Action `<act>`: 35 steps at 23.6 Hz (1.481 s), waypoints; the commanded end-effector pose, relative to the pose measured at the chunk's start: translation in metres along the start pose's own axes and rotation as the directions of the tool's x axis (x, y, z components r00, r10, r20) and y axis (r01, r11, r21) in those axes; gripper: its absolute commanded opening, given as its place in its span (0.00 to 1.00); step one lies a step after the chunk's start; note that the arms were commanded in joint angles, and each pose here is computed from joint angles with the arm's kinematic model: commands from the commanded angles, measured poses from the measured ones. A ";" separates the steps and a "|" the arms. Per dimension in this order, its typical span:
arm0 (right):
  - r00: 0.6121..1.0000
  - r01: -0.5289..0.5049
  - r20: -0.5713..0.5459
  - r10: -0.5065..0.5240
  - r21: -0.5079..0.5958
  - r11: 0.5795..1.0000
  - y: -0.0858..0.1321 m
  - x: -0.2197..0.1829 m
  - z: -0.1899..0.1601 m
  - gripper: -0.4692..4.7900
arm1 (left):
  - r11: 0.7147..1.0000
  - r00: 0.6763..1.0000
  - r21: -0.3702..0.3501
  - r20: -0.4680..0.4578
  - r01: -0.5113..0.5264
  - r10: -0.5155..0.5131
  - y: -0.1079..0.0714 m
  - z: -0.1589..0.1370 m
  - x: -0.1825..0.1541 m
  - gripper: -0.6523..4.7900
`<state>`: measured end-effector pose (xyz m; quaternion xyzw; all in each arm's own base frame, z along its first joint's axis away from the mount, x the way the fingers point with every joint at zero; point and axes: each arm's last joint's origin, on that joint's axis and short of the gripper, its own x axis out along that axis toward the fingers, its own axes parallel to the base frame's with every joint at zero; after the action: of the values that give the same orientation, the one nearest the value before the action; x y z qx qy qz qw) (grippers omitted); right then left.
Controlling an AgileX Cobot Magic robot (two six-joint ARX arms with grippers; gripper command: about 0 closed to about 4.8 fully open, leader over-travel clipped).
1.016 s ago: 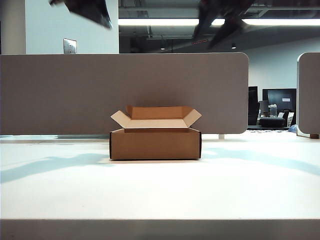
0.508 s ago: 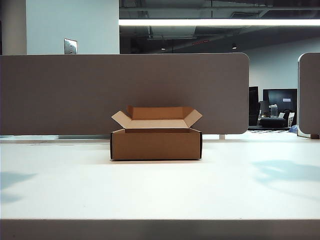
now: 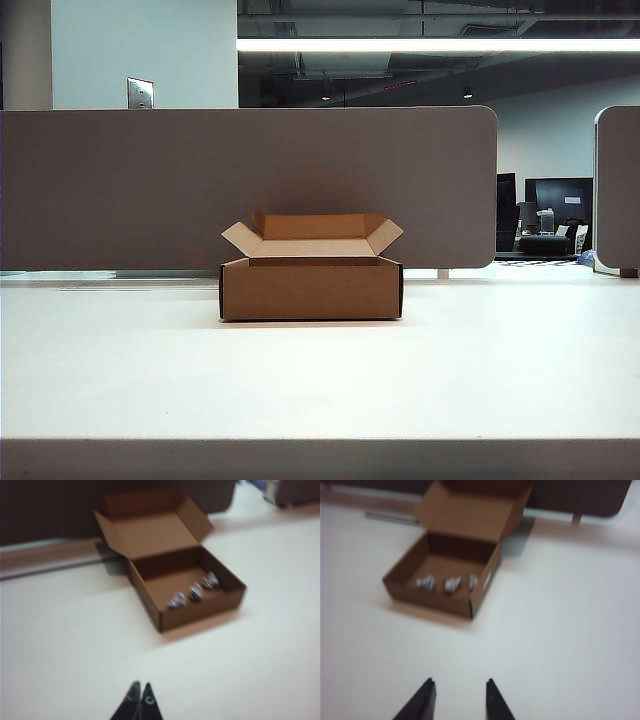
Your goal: Pick up all the paper balls on the table and put them in the paper box.
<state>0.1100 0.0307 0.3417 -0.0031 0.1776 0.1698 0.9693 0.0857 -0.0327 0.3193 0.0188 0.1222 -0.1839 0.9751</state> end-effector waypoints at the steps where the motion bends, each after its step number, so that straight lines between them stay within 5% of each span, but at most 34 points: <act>1: 0.994 0.042 0.101 -0.041 -0.002 0.999 -0.002 0.005 -0.026 0.36 | 1.000 1.000 -0.010 0.025 0.011 -0.010 0.000 -0.007 0.009 0.12; 5: 0.997 0.046 0.056 -0.047 0.007 0.999 -0.003 0.005 -0.062 0.36 | 0.996 0.999 -0.091 -0.029 -0.022 0.020 0.001 -0.024 0.019 0.12; 8: 0.989 0.117 0.087 -0.117 0.011 0.993 -0.005 0.004 -0.077 0.36 | 1.000 1.000 -0.023 -0.009 -0.015 0.014 0.001 -0.037 0.029 0.12; 9: 0.984 0.132 0.119 -0.132 0.006 0.991 -0.006 0.003 -0.085 0.33 | 1.000 1.000 0.010 0.022 -0.013 0.012 0.001 -0.047 0.035 0.12; 11: 0.975 0.128 0.181 -0.127 0.008 0.992 -0.006 0.003 -0.098 0.09 | 1.000 0.995 0.009 0.104 -0.005 0.004 0.001 -0.064 0.041 0.11; 14: 0.964 0.126 0.236 -0.125 0.009 0.992 -0.007 0.006 -0.116 0.09 | 1.000 0.982 0.012 0.187 0.007 -0.009 0.001 -0.081 0.044 0.11; 24: 0.933 0.127 0.342 -0.115 -0.012 0.992 -0.009 0.026 -0.147 0.09 | 1.000 0.973 0.009 0.233 0.005 -0.007 0.001 -0.118 0.045 0.11; 35: 0.955 0.105 0.281 -0.095 -0.020 0.994 -0.012 0.048 -0.179 0.09 | 0.999 0.976 -0.001 0.215 -0.039 0.038 0.003 -0.143 0.039 0.11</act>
<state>0.0940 0.0236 0.1565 -0.0043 0.0455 0.1239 0.9912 0.0884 -0.0317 0.1752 0.0021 0.0117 -0.1623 0.9867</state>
